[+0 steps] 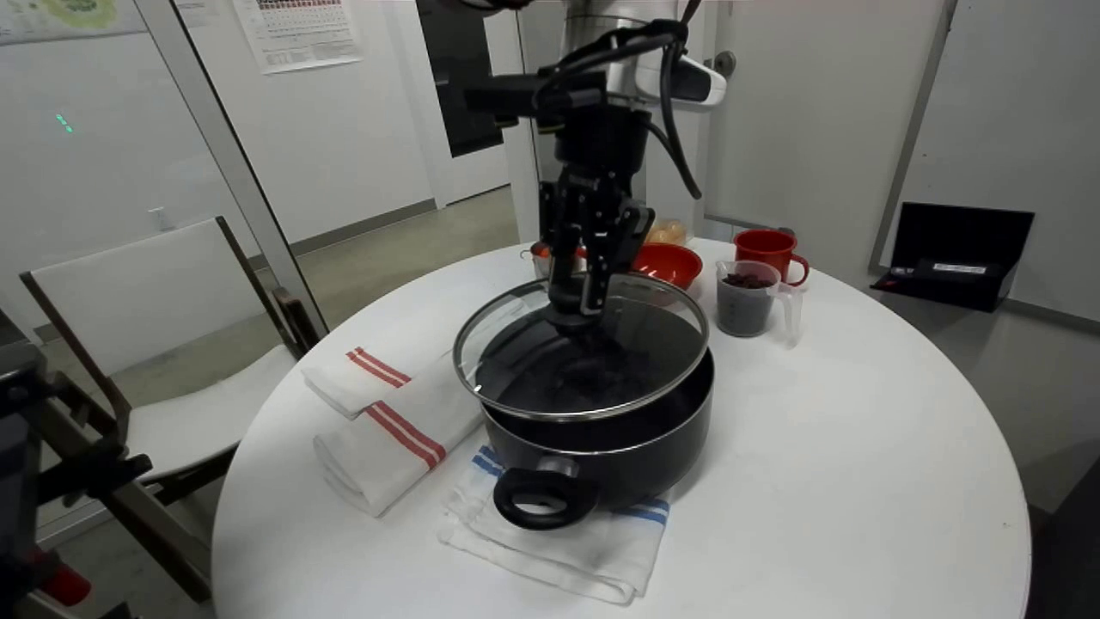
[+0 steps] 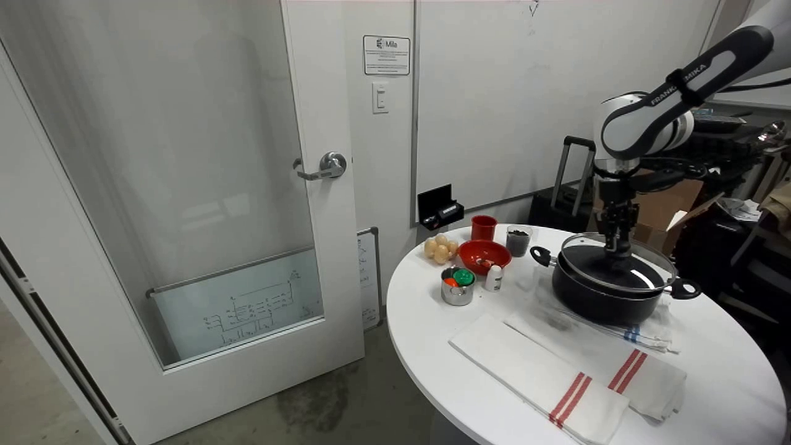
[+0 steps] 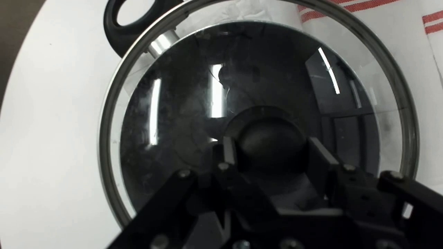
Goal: Put the lid on the pot
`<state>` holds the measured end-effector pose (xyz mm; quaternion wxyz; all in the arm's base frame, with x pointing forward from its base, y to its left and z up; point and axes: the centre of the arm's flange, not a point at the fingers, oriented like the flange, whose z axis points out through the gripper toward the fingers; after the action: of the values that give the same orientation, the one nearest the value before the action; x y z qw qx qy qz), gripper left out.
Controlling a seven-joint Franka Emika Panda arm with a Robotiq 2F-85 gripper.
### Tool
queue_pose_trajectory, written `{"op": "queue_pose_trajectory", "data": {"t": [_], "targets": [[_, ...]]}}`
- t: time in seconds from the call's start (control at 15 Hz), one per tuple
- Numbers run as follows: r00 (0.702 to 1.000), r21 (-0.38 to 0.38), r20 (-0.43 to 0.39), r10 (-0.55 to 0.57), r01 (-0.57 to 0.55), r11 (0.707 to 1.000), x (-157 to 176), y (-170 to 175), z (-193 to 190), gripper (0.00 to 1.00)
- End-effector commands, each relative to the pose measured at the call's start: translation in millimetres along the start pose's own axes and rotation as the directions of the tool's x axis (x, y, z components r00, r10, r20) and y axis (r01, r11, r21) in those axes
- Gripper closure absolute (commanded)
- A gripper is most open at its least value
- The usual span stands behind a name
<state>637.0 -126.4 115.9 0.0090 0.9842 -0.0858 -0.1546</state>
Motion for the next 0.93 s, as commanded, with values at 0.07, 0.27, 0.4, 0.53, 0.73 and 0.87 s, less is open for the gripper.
{"op": "queue_pose_trajectory", "data": {"t": [0.07,0.27,0.4,0.53,0.73,0.87], "targets": [[0.999,0.008,0.003,0.047,-0.047,0.999,8,9,4,0.74],[0.999,0.006,0.007,0.052,-0.052,0.999,11,10,8,0.74],[0.999,0.005,0.006,0.051,-0.051,0.999,15,9,9,0.74],[0.999,0.003,0.004,0.05,-0.05,0.999,17,8,9,0.74],[0.999,0.001,0.001,0.05,-0.05,0.999,21,8,10,0.74],[0.999,0.001,0.002,0.049,-0.049,0.999,23,8,12,0.74]]}}
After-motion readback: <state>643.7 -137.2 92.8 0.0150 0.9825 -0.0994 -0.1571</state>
